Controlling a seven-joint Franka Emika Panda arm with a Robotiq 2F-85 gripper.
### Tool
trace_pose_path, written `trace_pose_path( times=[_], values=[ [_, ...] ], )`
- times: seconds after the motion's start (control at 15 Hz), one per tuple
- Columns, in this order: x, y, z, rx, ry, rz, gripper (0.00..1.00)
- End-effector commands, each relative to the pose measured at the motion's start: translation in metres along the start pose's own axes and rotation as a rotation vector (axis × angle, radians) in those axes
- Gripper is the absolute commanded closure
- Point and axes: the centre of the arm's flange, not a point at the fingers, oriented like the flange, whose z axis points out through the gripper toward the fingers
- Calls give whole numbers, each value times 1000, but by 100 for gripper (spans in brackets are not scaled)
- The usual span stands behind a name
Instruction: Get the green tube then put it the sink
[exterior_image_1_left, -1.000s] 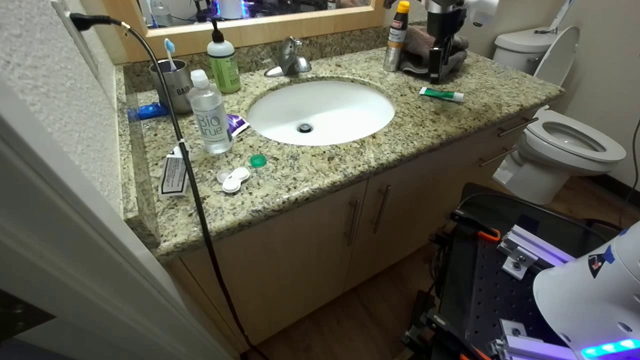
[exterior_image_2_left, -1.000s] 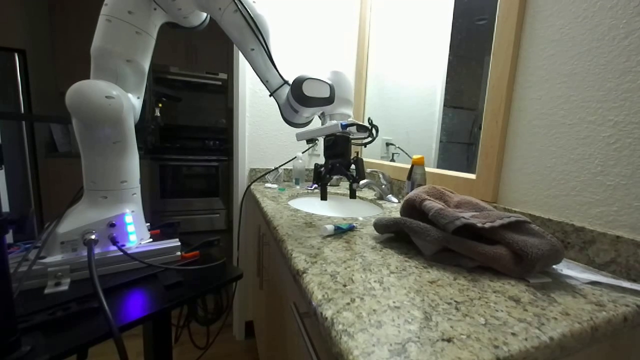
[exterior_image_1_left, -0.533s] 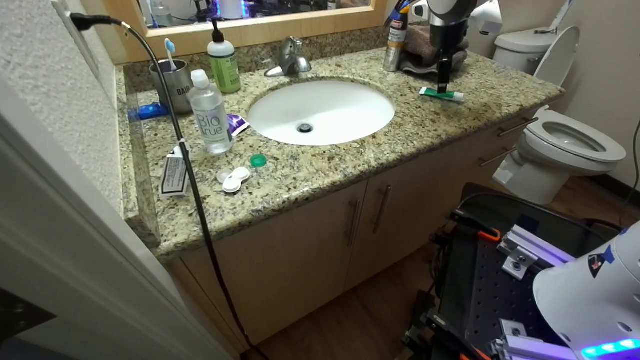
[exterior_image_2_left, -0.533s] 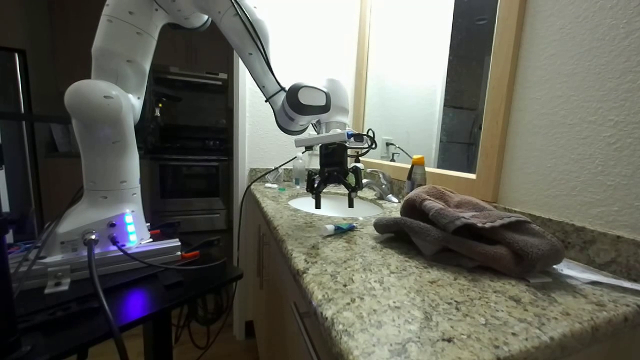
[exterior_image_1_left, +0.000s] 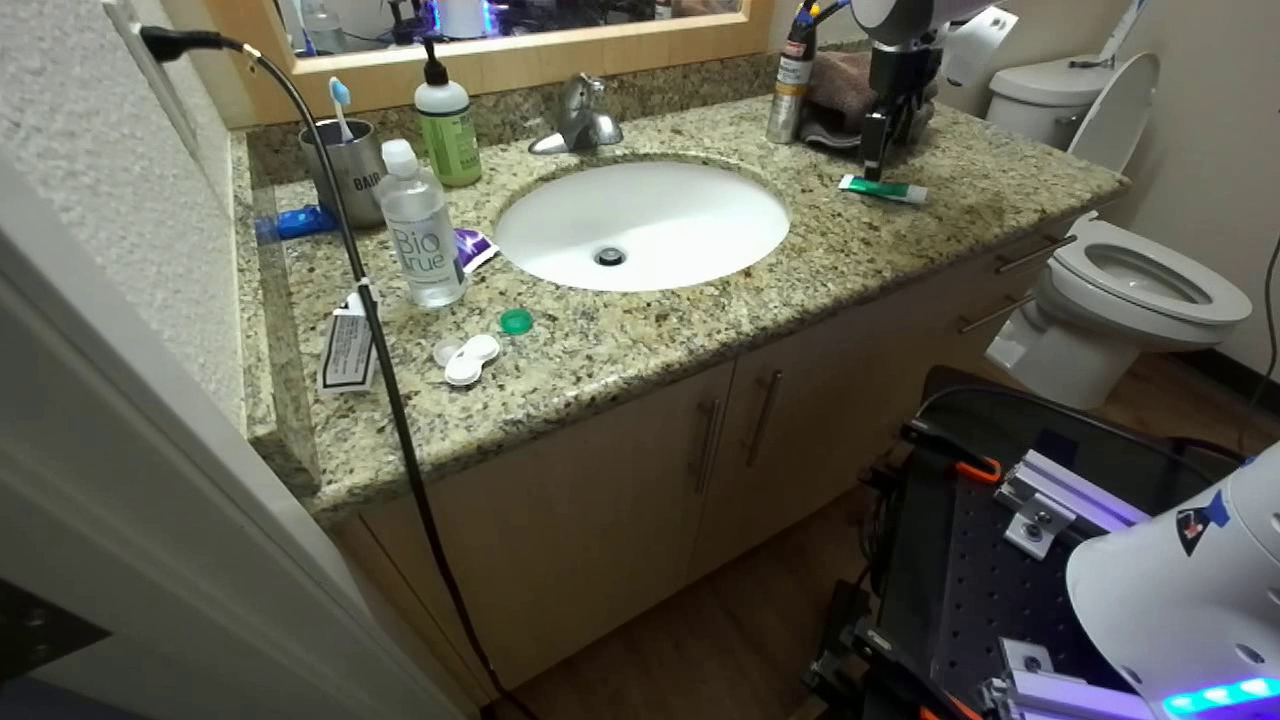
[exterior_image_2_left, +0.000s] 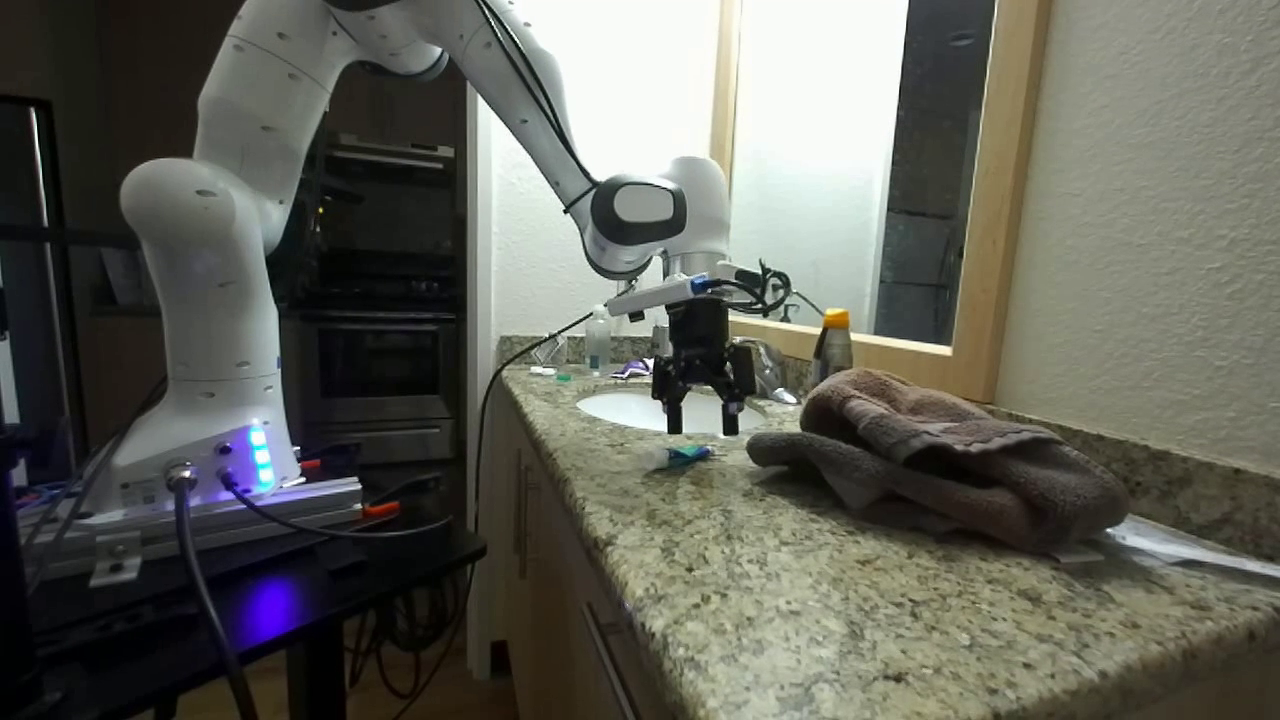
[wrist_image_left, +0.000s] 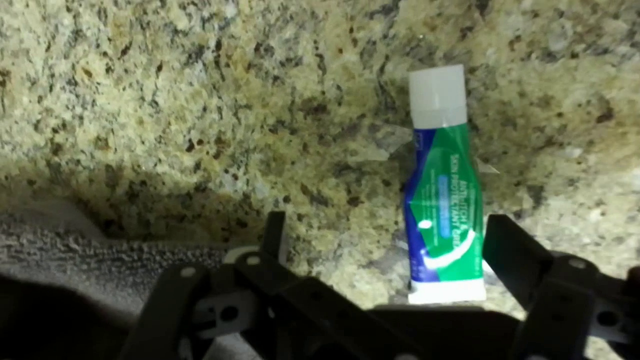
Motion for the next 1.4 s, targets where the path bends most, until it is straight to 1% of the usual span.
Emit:
trace_pose_path(
  times=[0.0,0.13,0.33,0.4,0.47,0.73,0.8,0.93,1.0,1.07,1.27,1.33],
  values=[
    [1,1,5,0,-8,12,0],
    [0,-1,5,10,-20,0,0],
    [-6,-7,-1,72,-67,-81,0],
    [-6,-9,0,59,-76,-87,0],
    [2,-9,7,42,-60,-53,0],
    [5,-11,7,50,-53,-56,0],
    [16,-11,12,78,-73,-42,0],
    [26,-12,23,121,-100,-22,0],
    [29,-14,28,115,-100,-8,0],
    [14,-21,14,95,-80,-30,0],
    [22,-22,20,98,-92,-21,0],
    [22,-22,20,98,-92,-20,6]
  ],
)
